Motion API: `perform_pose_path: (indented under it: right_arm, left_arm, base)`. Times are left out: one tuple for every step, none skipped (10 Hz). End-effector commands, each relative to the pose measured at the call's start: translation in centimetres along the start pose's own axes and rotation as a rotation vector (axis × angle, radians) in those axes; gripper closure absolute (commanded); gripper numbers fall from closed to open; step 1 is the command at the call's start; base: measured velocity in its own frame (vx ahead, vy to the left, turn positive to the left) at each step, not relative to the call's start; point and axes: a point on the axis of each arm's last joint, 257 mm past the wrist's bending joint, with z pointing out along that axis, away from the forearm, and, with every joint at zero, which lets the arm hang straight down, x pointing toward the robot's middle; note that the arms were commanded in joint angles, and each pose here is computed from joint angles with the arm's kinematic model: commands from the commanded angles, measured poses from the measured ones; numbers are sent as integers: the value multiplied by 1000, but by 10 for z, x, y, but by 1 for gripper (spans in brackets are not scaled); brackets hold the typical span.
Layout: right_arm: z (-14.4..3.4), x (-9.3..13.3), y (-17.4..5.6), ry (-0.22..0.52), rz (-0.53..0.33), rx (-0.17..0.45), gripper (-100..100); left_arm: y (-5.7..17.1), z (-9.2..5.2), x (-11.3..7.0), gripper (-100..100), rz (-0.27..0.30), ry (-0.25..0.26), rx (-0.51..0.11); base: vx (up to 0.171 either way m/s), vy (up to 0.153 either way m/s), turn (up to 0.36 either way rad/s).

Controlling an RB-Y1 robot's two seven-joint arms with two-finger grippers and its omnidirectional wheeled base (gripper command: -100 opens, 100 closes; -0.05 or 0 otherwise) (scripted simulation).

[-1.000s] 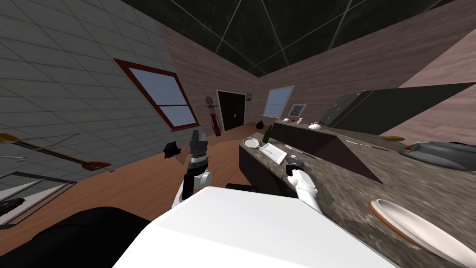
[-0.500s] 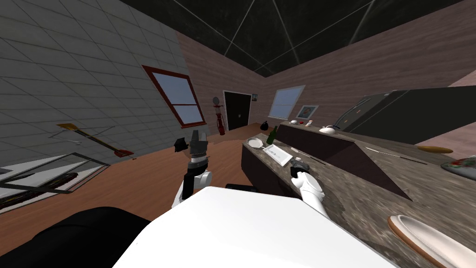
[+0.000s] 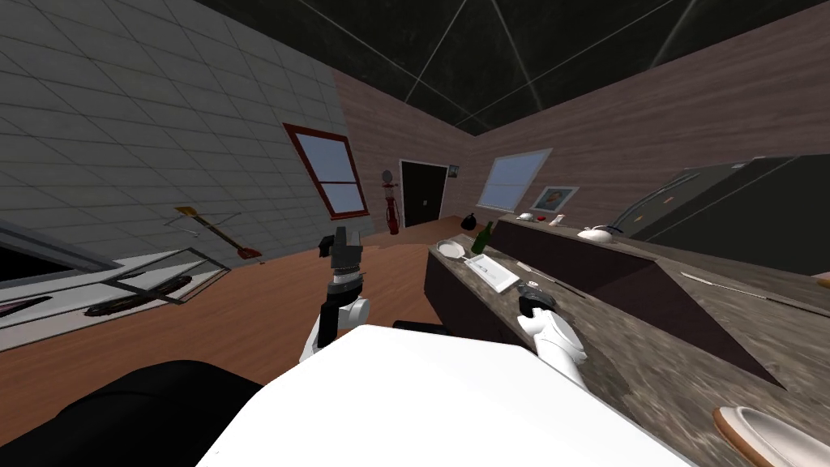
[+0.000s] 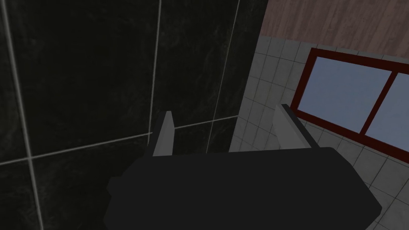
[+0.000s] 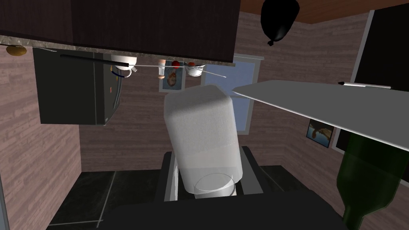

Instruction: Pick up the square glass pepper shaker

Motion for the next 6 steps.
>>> perform_pose_path:
  right_arm:
    - [0,2,-6,6,3,13,100]
    - [0,2,-5,8,0,12,100]
    - [0,2,-5,8,-2,12,100]
    - [2,12,-37,27,1,47,100]
    - [2,13,-56,29,-13,83,100]
    - [2,13,-56,30,-46,83,100]
  left_arm:
    - [0,0,0,0,0,0,0]
    - [0,0,0,0,0,0,0]
    - [0,0,0,0,0,0,0]
    - [0,0,0,0,0,0,0]
    - [0,0,0,0,0,0,0]
    - [0,0,0,0,0,0,0]
  base:
    - [-12,3,-23]
    - [8,3,-49]
    - [10,2,-3]
    - [-48,14,335]
    - [-85,12,374]
    - [-61,9,162]
